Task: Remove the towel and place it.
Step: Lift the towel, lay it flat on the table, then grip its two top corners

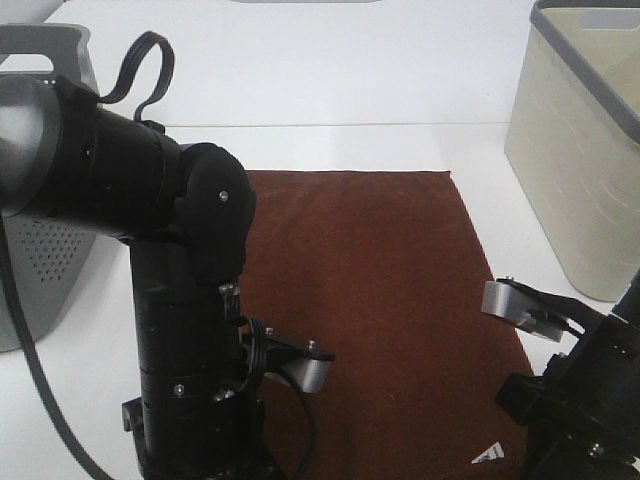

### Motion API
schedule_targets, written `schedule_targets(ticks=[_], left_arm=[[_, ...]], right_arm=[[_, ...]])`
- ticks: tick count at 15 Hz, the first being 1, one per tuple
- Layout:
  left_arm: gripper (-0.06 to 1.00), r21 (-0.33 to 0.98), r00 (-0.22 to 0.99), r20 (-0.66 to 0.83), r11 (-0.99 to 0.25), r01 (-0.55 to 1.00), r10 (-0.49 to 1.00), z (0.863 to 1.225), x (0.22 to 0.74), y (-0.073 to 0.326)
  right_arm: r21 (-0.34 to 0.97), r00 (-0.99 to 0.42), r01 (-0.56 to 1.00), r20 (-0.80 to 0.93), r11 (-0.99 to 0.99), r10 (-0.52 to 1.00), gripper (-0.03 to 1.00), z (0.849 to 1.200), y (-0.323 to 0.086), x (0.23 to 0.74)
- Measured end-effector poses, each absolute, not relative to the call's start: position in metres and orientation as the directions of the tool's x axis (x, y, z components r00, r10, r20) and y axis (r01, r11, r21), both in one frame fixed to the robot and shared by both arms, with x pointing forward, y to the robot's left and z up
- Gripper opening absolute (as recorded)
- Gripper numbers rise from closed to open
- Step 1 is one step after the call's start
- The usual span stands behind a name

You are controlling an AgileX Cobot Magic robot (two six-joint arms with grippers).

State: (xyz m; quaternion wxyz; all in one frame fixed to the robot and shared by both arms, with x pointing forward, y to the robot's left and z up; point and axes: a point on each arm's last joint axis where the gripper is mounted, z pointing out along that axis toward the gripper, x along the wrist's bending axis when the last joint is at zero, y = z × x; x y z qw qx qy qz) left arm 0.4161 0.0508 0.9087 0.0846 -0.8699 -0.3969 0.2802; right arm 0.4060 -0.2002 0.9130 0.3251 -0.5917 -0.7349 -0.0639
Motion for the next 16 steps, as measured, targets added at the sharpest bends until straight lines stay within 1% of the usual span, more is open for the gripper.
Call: schedule_targets(ticks=[1,2,3,4,5,6,7,8,9,10,13,16], left_arm=[[0.00,-0.370,0.520,-0.429,-0.669,0.644,0.738,0.909,0.415,0.049],[0.03,-0.369,0.514,-0.438,-0.669,0.645,0.737,0.910,0.413,0.047],[0.08,-0.367,0.511,-0.446,-0.671,0.645,0.735,0.911,0.412,0.045],[0.16,-0.367,0.499,-0.461,-0.669,0.646,0.734,0.911,0.409,0.042],[0.32,-0.368,0.480,-0.475,-0.662,0.653,0.737,0.912,0.408,0.040],[0.43,-0.369,0.469,-0.484,-0.658,0.657,0.739,0.913,0.408,0.039],[0.57,-0.369,0.465,-0.487,-0.657,0.658,0.739,0.913,0.408,0.039],[0.70,-0.370,0.461,-0.491,-0.656,0.658,0.739,0.913,0.407,0.038],[0.79,-0.370,0.453,-0.498,-0.654,0.660,0.739,0.913,0.406,0.036],[0.82,-0.370,0.446,-0.504,-0.651,0.663,0.740,0.914,0.406,0.036],[0.84,-0.321,0.456,-0.525,-0.663,0.676,0.719,0.929,0.405,0.032],[0.84,-0.327,0.549,-0.461,-0.709,0.625,0.697,0.932,0.382,0.023]], right_arm=[[-0.290,-0.088,0.911,0.554,0.292,0.828,0.08,0.913,-0.200,0.406],[-0.292,-0.085,0.911,0.557,0.290,0.826,0.12,0.913,-0.200,0.406],[-0.292,-0.083,0.911,0.560,0.290,0.825,0.18,0.913,-0.200,0.406],[-0.292,-0.083,0.911,0.561,0.290,0.824,0.25,0.914,-0.200,0.406],[-0.292,-0.082,0.911,0.561,0.290,0.824,0.41,0.914,-0.199,0.406],[-0.294,-0.080,0.911,0.562,0.289,0.823,0.52,0.914,-0.199,0.406],[-0.294,-0.080,0.911,0.562,0.289,0.823,0.63,0.914,-0.199,0.406],[-0.295,-0.080,0.911,0.562,0.290,0.823,0.71,0.914,-0.199,0.406],[-0.296,-0.079,0.910,0.563,0.290,0.823,0.75,0.914,-0.199,0.406],[-0.299,-0.078,0.908,0.564,0.292,0.822,0.76,0.914,-0.199,0.405],[-0.273,-0.100,0.912,0.577,0.306,0.811,0.77,0.923,-0.199,0.403],[-0.184,-0.141,0.936,0.583,0.300,0.800,0.77,0.944,-0.200,0.401]])
